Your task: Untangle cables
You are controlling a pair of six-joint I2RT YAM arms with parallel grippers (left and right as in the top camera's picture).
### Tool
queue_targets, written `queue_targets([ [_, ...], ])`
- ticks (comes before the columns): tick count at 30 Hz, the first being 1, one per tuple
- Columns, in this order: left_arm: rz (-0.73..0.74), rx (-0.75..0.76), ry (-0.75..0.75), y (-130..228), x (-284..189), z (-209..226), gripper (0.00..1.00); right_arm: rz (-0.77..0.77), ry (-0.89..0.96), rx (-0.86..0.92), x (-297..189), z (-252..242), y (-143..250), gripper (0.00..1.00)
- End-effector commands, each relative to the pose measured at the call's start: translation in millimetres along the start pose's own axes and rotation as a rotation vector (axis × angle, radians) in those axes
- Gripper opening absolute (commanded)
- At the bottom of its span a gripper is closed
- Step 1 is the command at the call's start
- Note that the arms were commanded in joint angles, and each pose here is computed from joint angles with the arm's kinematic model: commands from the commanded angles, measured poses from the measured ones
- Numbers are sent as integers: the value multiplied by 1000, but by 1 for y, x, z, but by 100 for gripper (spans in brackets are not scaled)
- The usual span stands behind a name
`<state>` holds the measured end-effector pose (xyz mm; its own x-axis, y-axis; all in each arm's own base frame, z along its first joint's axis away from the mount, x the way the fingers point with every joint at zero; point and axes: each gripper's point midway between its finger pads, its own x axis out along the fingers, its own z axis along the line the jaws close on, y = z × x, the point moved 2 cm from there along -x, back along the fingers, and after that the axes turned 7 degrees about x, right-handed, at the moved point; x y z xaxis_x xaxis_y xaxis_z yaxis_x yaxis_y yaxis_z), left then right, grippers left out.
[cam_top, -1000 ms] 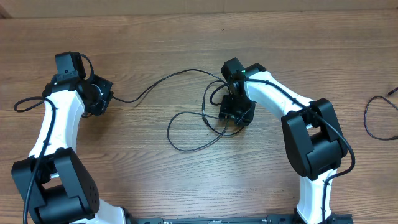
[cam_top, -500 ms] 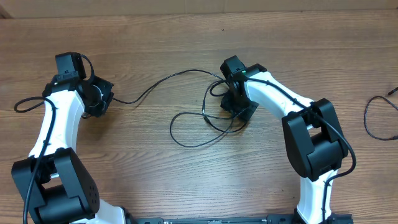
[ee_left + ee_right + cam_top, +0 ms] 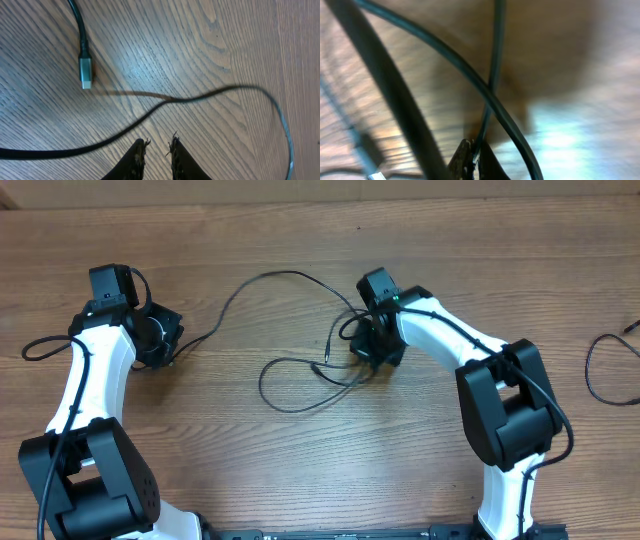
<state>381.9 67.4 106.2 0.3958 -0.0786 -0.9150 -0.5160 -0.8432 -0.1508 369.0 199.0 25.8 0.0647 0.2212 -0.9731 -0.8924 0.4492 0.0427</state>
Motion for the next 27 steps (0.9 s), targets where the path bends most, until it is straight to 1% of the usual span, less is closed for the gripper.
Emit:
queue_targets([
  [1, -14, 26, -19, -2, 2, 0, 20, -16, -291, -407, -64, 72, -2, 4],
  [4, -13, 25, -20, -2, 2, 0, 21, -94, -428, -565, -118, 100, 1, 4],
  [6, -12, 25, -21, -2, 2, 1, 22, -170, -480, -650, -154, 109, 2, 4],
  [10, -12, 25, -21, -2, 2, 1, 23, -266, -543, -712, -202, 107, 1, 4],
  [14, -12, 25, -21, -2, 2, 1, 24, -299, -696, -797, -251, 101, 7, 4],
  [16, -12, 25, -21, -2, 2, 1, 24, -313, -746, -790, -268, 94, 2, 4],
  [18, -12, 25, -21, -2, 2, 1, 24, -352, -724, -750, -275, 80, -14, 4],
  [22, -6, 24, -27, 0, 2, 2, 25, -506, -550, -572, -280, 31, -79, 4],
  [25, 4, 21, -37, 2, 2, 4, 25, -507, -527, -500, -282, 3, -96, 4],
  [27, 5, 21, -37, 2, 2, 4, 25, -452, -493, -496, -273, -8, -90, 4],
])
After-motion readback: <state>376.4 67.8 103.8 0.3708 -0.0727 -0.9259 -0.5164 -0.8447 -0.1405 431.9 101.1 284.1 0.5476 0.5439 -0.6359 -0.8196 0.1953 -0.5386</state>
